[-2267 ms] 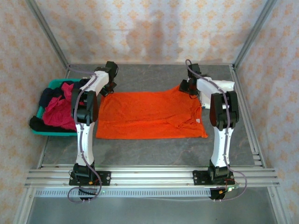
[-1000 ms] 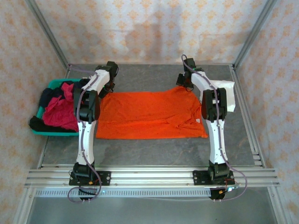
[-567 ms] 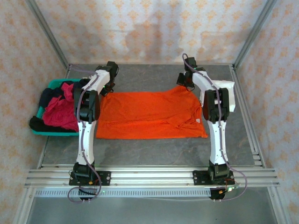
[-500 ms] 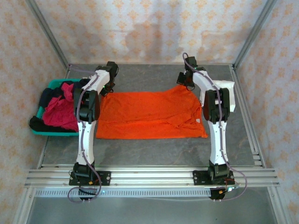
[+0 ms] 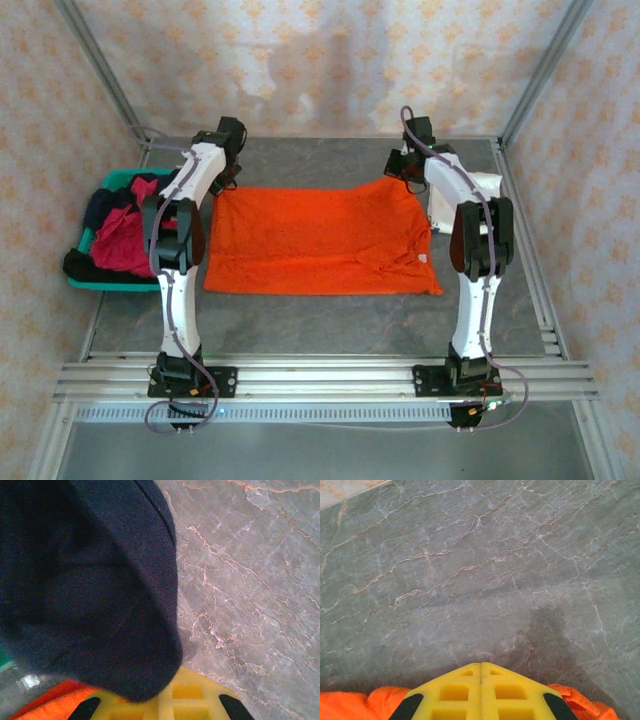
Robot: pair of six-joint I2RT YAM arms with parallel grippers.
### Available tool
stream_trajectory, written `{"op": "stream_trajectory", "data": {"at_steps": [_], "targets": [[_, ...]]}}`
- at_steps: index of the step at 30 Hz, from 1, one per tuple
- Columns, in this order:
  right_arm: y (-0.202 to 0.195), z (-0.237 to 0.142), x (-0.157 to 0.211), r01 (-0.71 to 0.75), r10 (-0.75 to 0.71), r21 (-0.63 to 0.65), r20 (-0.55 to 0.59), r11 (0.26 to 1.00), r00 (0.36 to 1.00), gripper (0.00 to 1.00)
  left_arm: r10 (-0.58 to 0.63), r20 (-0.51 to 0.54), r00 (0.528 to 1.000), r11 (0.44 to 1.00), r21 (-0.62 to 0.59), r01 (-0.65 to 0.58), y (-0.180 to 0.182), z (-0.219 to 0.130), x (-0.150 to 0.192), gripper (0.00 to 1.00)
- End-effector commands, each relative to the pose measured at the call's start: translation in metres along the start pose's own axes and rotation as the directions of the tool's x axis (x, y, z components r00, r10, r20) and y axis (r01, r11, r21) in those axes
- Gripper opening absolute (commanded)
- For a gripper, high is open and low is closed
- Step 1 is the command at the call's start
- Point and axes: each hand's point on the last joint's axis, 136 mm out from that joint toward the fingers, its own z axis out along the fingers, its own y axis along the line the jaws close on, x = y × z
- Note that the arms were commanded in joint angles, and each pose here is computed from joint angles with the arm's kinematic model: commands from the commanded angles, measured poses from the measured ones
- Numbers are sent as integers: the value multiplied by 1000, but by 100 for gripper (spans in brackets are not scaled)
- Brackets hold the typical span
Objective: Fold and stack the t-shirts
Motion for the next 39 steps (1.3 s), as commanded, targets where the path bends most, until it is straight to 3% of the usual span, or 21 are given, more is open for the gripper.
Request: {"op": "stream_trajectory", "data": {"at_steps": [1,20,39], "targets": [[6,-32,-6,9,-7,-28,53,1000,999,0,31,-4,1000,999,-31,-31,19,-13,2,0],[-12,-112,81,39,-38,-45,23,998,999,0,70,1,998,997,18,-70,71,-52,28,0],[-28,-176,155,4,-5,-47,-31,999,1000,0,101,-19,995,995,-23,-101,115,-56,46,0]]}}
